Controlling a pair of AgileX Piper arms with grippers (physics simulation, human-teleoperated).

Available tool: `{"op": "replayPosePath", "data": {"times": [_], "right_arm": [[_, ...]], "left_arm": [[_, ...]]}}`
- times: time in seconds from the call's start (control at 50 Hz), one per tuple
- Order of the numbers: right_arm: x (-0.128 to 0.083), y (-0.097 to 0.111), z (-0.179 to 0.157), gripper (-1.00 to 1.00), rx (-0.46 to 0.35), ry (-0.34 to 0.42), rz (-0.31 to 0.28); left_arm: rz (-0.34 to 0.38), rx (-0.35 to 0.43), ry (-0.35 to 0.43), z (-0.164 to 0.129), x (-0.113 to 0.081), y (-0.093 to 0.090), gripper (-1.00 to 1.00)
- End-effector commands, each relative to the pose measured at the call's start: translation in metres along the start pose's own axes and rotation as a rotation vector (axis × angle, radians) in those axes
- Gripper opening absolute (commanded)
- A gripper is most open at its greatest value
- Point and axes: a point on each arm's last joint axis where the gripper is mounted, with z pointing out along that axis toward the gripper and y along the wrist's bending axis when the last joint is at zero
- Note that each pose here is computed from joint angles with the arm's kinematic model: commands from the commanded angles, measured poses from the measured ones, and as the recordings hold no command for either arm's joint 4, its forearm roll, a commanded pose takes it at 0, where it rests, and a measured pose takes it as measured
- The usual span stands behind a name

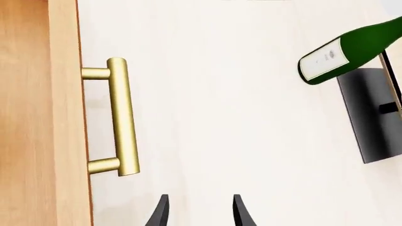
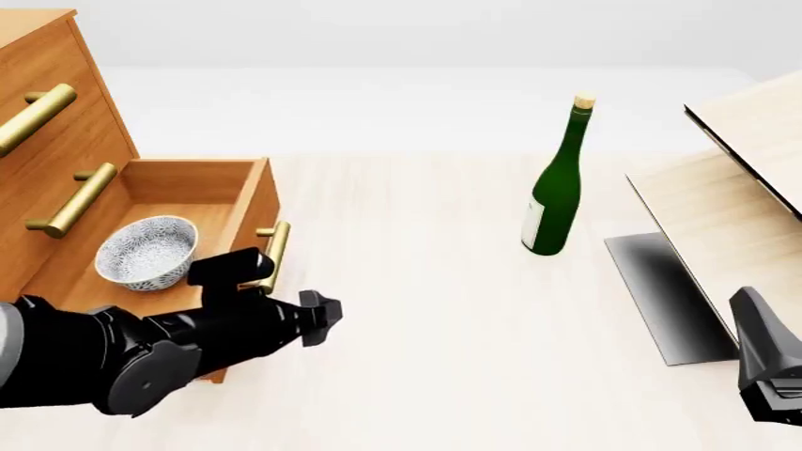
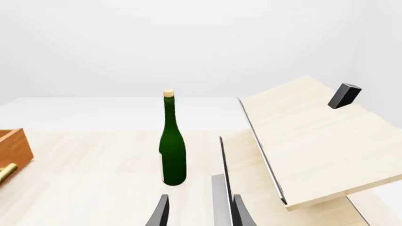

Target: Put the bowl in the bottom drawer of the cabinet and close it.

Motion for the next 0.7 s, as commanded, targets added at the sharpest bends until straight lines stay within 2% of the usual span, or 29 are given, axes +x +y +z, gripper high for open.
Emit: {"op": "replayPosePath", "data": {"times": [0.02, 0.7], "right_arm": [[0.0, 0.0, 0.0, 1.0, 0.0, 0.0, -0.001], [0.0, 0.0, 0.0, 1.0, 0.0, 0.0, -0.001]], "left_arm": [[-0.04, -0.037, 0.003, 0.005, -0.002, 0.01, 1.0], [-0.07, -0.092, -0.007, -0.005, -0.003, 0.028, 1.0]]}}
